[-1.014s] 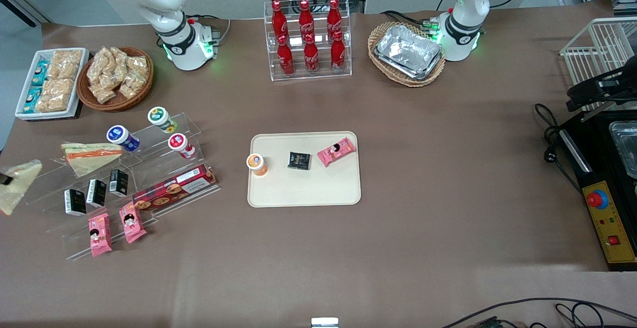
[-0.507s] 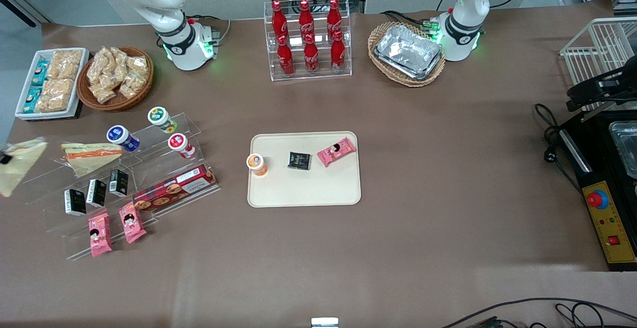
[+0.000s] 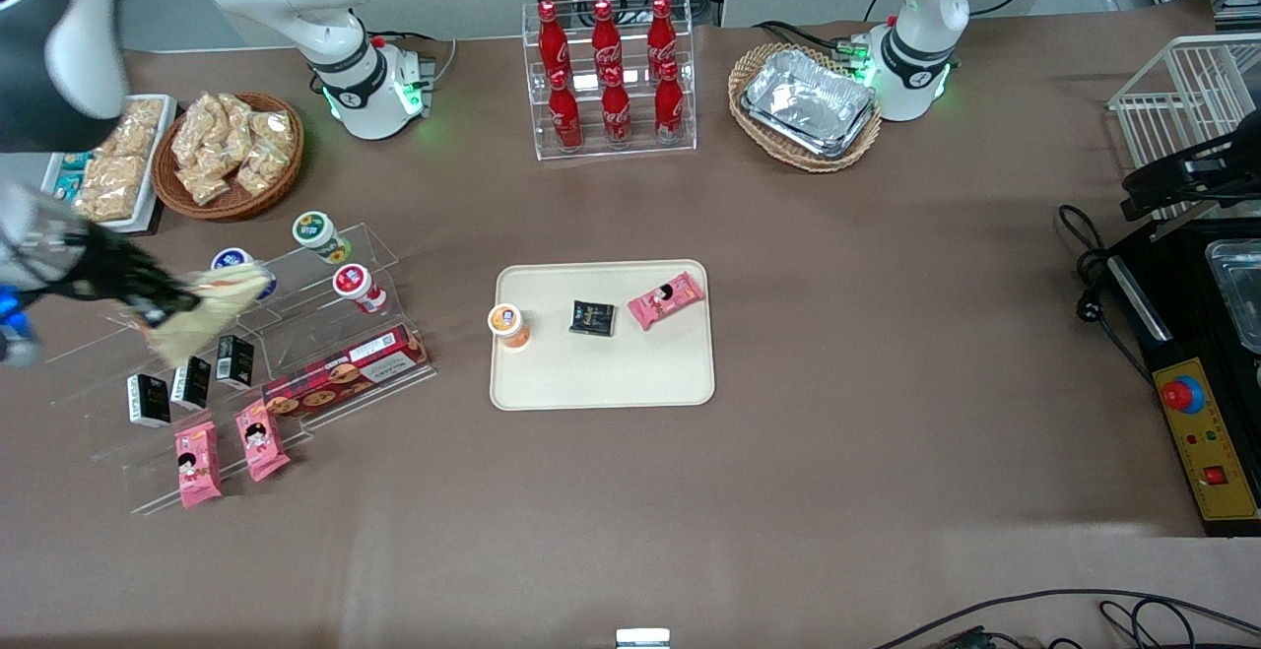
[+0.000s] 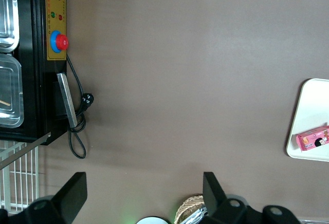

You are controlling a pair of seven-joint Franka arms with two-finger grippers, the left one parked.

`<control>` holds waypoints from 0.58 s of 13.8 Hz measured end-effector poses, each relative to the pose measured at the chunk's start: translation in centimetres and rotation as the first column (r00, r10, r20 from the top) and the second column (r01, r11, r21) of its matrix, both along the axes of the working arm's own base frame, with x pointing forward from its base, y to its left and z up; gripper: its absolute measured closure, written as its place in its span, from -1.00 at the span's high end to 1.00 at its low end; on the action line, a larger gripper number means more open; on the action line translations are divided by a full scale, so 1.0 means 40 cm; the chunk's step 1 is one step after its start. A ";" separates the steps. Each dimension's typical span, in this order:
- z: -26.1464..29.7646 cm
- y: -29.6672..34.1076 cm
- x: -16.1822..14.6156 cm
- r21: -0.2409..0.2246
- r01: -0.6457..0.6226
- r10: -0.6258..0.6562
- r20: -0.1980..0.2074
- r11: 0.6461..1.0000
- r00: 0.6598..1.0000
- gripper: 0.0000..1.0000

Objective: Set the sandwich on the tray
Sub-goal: 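Carry the held sandwich over the white tray beside the yogurt cup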

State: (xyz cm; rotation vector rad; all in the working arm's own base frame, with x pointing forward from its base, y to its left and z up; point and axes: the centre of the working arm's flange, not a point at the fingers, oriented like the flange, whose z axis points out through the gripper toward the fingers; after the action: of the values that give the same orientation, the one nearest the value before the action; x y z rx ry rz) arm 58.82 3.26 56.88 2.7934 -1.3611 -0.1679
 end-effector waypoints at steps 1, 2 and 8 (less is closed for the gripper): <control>-0.007 0.069 -0.004 0.006 0.037 -0.037 -0.010 0.999 0.999 -0.71; -0.017 0.135 -0.009 0.010 0.079 -0.078 -0.022 0.997 0.997 -0.71; -0.188 0.503 0.000 0.025 0.305 -0.303 -0.041 0.952 0.952 -0.71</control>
State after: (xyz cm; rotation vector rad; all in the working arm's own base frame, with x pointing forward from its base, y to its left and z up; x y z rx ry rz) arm 58.82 23.38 49.38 2.5708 -1.7870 -0.2474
